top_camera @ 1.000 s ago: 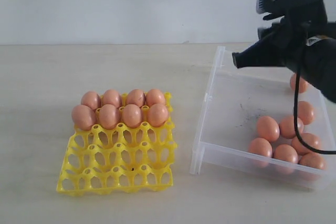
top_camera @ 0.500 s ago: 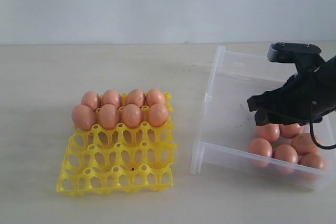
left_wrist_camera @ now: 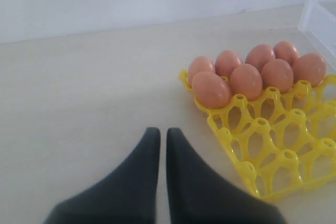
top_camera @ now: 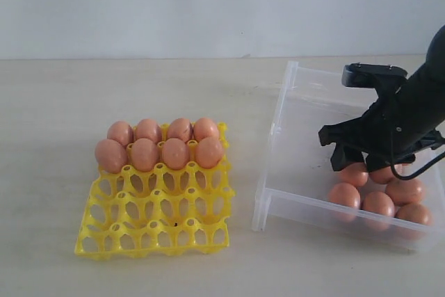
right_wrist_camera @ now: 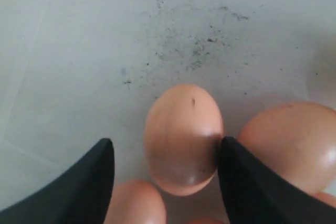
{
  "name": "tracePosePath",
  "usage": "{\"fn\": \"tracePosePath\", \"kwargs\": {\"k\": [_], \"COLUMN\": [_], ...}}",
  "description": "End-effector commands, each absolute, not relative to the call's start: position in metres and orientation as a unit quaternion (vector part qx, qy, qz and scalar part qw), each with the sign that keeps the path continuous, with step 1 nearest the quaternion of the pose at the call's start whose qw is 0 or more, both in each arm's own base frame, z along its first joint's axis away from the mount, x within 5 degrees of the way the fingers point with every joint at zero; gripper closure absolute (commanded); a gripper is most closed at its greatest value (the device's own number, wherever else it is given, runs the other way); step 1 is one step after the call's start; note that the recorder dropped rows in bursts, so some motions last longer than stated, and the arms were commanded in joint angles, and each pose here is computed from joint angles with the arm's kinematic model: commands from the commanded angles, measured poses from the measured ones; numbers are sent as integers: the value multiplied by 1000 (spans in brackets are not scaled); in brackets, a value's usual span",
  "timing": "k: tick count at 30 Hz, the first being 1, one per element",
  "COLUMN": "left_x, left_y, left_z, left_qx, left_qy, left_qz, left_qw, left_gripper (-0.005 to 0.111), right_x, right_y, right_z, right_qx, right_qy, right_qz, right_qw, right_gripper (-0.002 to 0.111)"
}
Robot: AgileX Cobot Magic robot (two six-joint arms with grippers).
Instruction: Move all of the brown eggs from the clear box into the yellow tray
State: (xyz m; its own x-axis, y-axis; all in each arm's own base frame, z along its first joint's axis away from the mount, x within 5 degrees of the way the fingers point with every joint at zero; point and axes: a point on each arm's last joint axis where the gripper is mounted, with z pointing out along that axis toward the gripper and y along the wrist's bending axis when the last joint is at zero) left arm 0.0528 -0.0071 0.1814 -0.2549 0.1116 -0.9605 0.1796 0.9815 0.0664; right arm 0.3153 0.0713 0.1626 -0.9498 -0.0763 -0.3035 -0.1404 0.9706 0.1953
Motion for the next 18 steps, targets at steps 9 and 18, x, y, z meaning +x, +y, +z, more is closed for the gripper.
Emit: {"fn": "tracePosePath", "kwargs": {"k": [9, 18], "left_x": [53, 53], "left_y": [-7, -7], "left_z": [181, 181], "left_qx": [92, 92], "left_qy": [791, 791], "left_qz": [-32, -32], "left_qw": [605, 605], "left_gripper": [103, 103], "right_x": [332, 339], "right_y": [70, 72], "right_z": [148, 140], "right_qx": [-59, -96], "right_qy": [980, 980], "right_qz": [92, 87], "right_qw": [165, 150], "right_gripper": [64, 92]}}
